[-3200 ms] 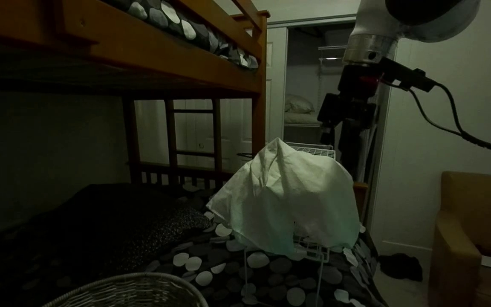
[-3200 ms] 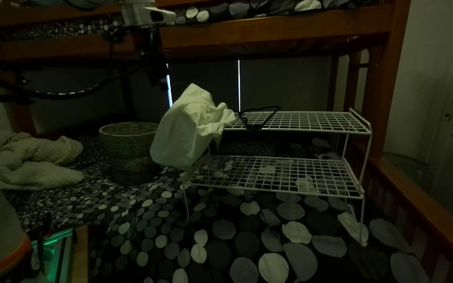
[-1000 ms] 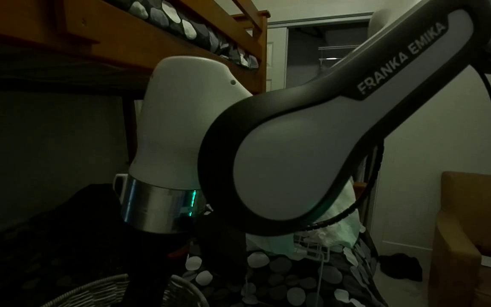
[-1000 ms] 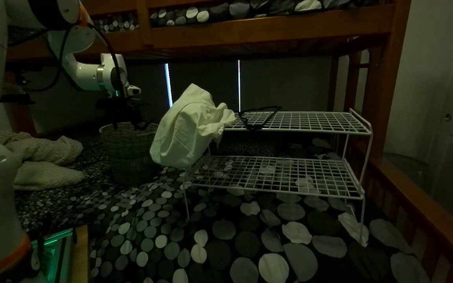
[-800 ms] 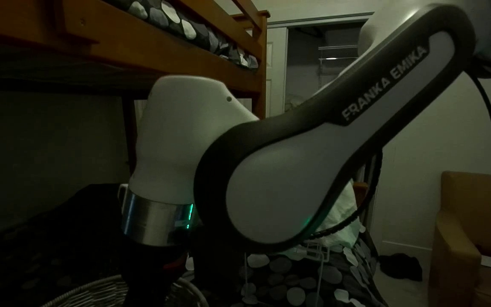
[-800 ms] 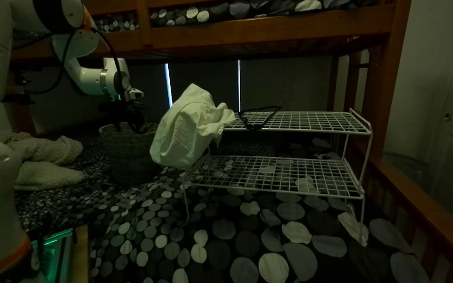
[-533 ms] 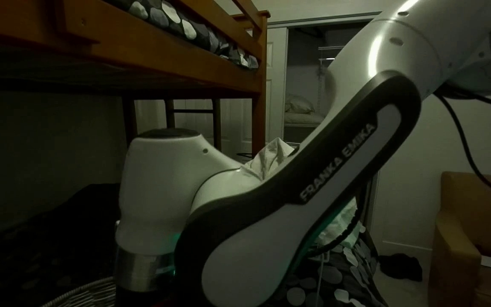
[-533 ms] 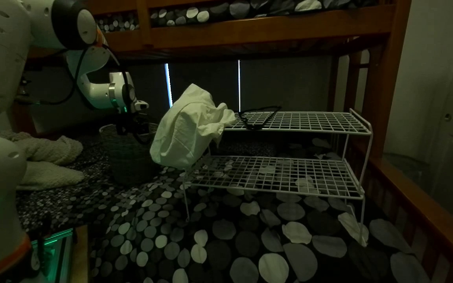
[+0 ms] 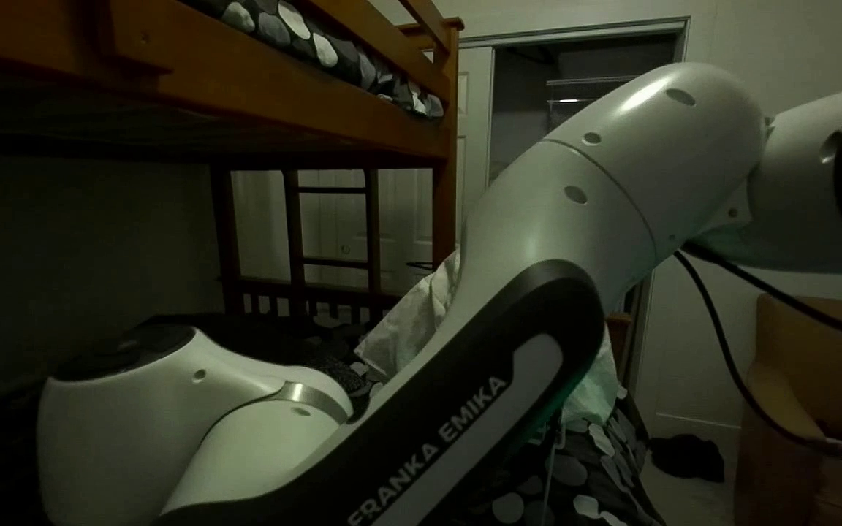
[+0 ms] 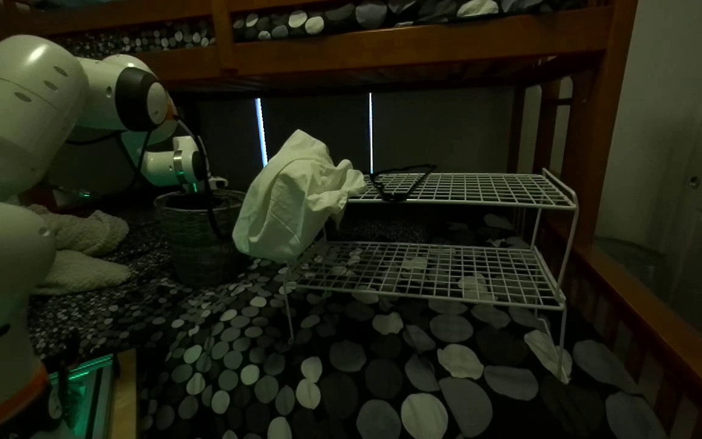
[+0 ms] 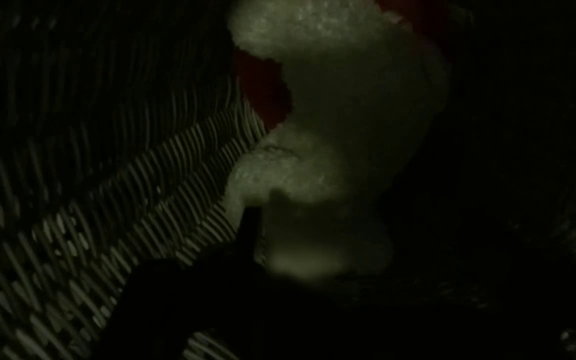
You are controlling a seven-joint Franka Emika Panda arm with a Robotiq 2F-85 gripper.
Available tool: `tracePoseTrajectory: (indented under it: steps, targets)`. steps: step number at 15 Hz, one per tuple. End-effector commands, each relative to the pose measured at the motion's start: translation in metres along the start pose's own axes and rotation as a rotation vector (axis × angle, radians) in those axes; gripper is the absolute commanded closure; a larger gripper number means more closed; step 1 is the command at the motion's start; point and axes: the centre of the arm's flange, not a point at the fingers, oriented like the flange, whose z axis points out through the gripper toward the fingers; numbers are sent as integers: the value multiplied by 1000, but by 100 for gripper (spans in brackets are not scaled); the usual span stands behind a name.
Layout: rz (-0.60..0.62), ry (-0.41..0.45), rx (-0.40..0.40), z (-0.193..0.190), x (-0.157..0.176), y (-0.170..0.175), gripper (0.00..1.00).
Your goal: Remove the white teddy bear from the basket
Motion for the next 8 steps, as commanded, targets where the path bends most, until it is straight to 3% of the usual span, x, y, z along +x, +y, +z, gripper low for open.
tracePoseTrajectory:
  steps: [1,5,7,8]
  targets:
    - [18,-67,-62,26,25,7,0]
    - [18,-58,6,61,29,16,0]
    - [40,-101,44,72,27,18,28]
    - [46,-114,60,76,26,19,34]
